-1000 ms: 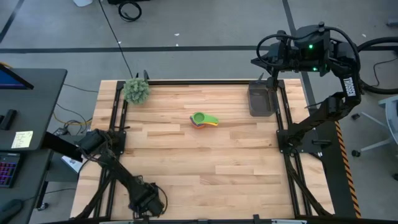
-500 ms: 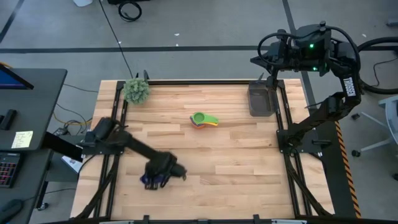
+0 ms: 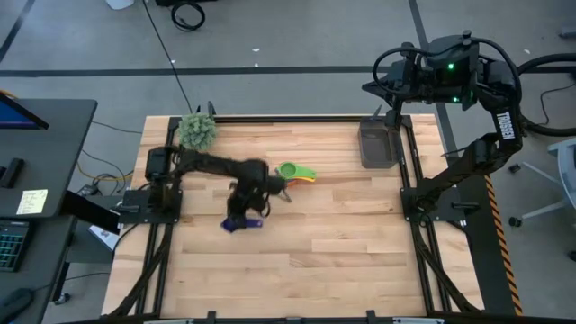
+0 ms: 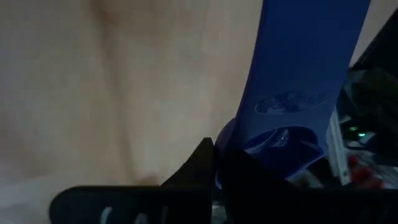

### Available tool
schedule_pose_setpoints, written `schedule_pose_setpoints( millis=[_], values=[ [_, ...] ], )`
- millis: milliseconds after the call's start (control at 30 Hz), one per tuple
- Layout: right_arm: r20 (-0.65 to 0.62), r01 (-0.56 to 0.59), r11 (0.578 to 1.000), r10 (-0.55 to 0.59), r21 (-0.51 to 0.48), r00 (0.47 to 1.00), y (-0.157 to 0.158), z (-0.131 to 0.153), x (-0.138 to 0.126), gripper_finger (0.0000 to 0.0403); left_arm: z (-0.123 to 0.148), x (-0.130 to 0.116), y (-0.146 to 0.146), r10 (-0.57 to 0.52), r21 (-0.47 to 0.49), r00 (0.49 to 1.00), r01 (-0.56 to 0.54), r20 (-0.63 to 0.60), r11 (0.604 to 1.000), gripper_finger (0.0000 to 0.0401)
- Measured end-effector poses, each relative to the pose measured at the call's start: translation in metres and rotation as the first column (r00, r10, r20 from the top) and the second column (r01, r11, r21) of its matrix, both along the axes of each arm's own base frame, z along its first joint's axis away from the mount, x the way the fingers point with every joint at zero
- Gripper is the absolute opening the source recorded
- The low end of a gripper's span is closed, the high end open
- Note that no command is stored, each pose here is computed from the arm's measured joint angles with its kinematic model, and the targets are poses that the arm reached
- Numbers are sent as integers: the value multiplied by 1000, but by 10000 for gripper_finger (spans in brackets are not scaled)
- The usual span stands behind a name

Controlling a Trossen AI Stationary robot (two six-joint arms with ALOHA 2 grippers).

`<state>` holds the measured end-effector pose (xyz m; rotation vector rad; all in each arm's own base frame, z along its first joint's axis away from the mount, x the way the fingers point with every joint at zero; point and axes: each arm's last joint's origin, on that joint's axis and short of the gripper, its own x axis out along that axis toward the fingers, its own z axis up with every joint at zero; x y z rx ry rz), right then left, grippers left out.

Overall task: Nest measuring cups in basket
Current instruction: Stack the purple measuring cup on top of the green measuring cup

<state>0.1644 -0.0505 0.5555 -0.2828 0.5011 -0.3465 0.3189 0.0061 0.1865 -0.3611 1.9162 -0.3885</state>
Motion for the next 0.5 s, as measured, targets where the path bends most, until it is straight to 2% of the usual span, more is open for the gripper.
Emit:
schedule_pose_setpoints(
  millis=[133, 333, 500],
  values=[
    [0, 0, 1000, 0, 0, 1000, 0, 0, 0, 11, 41, 15, 32, -74, 130, 991, 60, 112, 990, 14],
    [0, 0, 1000, 0, 0, 1000, 0, 0, 0, 11, 103, 31, 74, -126, 313, 937, 19, 325, 949, 14],
    [0, 0, 1000, 0, 1, 1000, 0, 0, 0, 11, 130, 37, 100, -164, 415, 898, -22, 408, 910, 14]
  ],
)
